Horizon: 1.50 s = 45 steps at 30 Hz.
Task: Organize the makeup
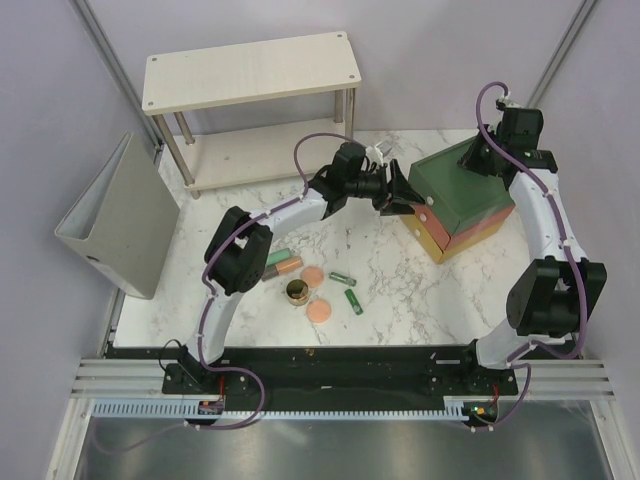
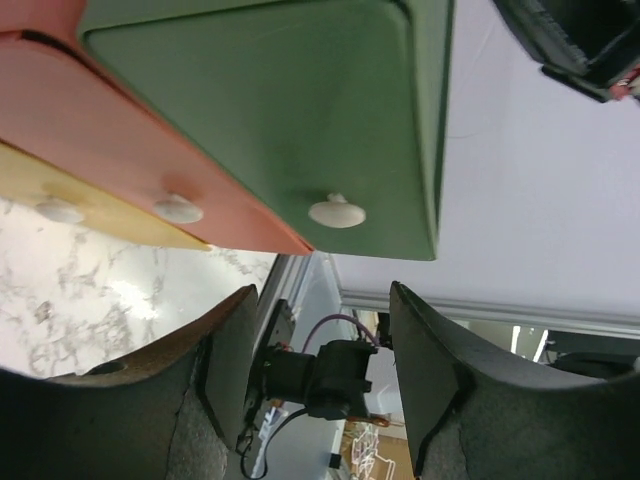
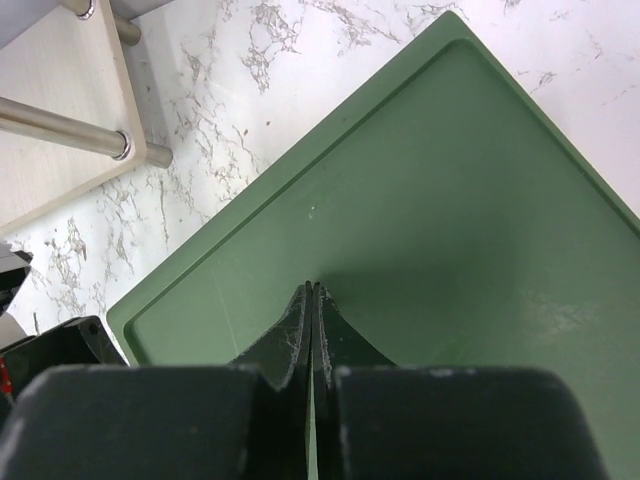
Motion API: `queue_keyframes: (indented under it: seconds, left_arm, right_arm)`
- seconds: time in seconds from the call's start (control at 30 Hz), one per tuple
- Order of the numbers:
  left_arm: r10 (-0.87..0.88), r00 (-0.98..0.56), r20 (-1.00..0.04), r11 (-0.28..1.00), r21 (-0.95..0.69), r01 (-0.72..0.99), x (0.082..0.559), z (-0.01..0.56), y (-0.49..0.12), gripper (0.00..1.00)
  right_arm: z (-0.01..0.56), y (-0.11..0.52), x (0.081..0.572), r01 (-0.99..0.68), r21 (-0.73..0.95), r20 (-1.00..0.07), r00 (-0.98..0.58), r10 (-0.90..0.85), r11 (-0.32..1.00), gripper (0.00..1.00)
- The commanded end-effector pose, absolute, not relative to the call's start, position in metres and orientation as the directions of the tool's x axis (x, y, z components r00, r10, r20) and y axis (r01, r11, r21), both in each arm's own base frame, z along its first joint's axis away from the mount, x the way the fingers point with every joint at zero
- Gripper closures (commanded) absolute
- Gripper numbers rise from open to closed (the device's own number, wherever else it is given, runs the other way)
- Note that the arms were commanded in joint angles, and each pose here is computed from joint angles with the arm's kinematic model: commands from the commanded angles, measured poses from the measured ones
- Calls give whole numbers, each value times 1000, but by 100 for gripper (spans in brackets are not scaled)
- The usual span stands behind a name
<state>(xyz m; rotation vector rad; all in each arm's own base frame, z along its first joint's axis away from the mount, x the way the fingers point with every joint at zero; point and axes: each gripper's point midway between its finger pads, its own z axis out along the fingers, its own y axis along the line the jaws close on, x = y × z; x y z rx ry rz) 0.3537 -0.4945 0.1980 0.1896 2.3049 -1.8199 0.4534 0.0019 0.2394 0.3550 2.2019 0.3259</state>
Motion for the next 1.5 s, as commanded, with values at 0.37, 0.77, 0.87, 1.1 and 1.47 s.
queue_keyframes:
  seconds: [0.37,0.77,0.87,1.1,1.47]
  left_arm:
    - [-17,-981,-194,68,-979,192,354,226,-522,48]
    - [-39,-982,-187,45,-982,185,360,221,-529,47]
    - [-39,-981,-191,44,-981,190,359,221,-532,48]
    - [-67,-978,-200,46,-979,197,364,222,-534,51]
    - [-96,-977,-191,41,-981,188,369,224,-541,59]
  right_arm:
    - [194,-4,425,207,308,-635,-681,363,929,100]
    - [186,-3,420,209,307,-623,-693,362,928,100]
    - [187,-2,419,206,309,-624,-693,361,929,100]
    - [187,1,417,196,317,-623,-695,359,928,100]
    - [184,4,413,189,327,-616,-700,361,926,100]
